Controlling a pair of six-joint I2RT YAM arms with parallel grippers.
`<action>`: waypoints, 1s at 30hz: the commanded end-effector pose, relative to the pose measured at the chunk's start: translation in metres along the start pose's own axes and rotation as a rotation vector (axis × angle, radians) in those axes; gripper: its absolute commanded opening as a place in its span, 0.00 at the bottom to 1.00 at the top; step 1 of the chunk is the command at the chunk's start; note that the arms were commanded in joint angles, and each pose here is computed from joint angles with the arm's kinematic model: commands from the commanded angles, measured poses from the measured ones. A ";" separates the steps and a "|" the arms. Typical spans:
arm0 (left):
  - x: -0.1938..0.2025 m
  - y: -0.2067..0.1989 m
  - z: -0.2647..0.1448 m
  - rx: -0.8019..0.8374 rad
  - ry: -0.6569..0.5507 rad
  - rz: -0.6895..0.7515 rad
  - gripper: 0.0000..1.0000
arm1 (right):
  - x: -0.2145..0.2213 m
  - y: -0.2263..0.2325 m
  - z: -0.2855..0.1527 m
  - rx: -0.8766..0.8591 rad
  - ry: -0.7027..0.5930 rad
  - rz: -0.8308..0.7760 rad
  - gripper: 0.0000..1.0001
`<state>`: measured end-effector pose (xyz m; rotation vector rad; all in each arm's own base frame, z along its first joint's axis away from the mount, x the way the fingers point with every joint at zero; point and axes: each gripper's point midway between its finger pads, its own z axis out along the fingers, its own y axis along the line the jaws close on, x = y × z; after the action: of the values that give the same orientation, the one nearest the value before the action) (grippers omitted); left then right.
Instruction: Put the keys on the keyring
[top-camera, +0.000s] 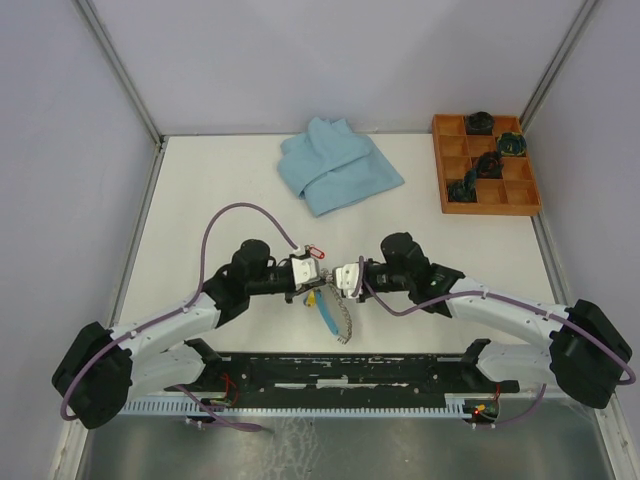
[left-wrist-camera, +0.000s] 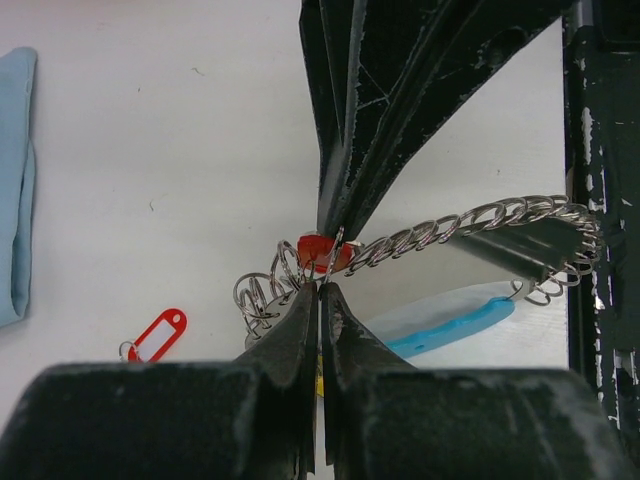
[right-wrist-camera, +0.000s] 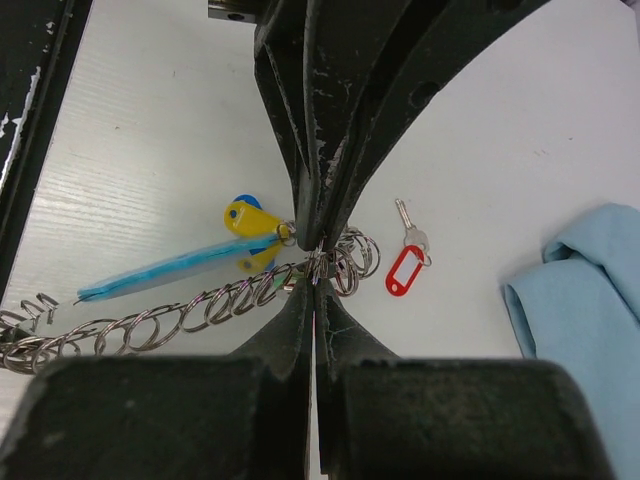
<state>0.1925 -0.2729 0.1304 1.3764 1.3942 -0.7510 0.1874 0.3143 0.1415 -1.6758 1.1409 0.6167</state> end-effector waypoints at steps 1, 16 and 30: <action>-0.048 0.024 -0.003 -0.076 -0.089 0.011 0.03 | -0.016 -0.008 0.003 0.006 -0.022 -0.068 0.01; -0.056 0.024 -0.001 -0.058 -0.057 -0.082 0.03 | -0.012 -0.010 0.002 0.051 0.031 -0.134 0.01; -0.042 0.024 -0.005 -0.111 -0.077 0.026 0.03 | -0.014 -0.026 -0.020 0.223 0.003 -0.004 0.01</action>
<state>0.2004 -0.2734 0.1479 1.2836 1.5003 -0.7487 0.1934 0.3075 0.1495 -1.6185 1.1662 0.4783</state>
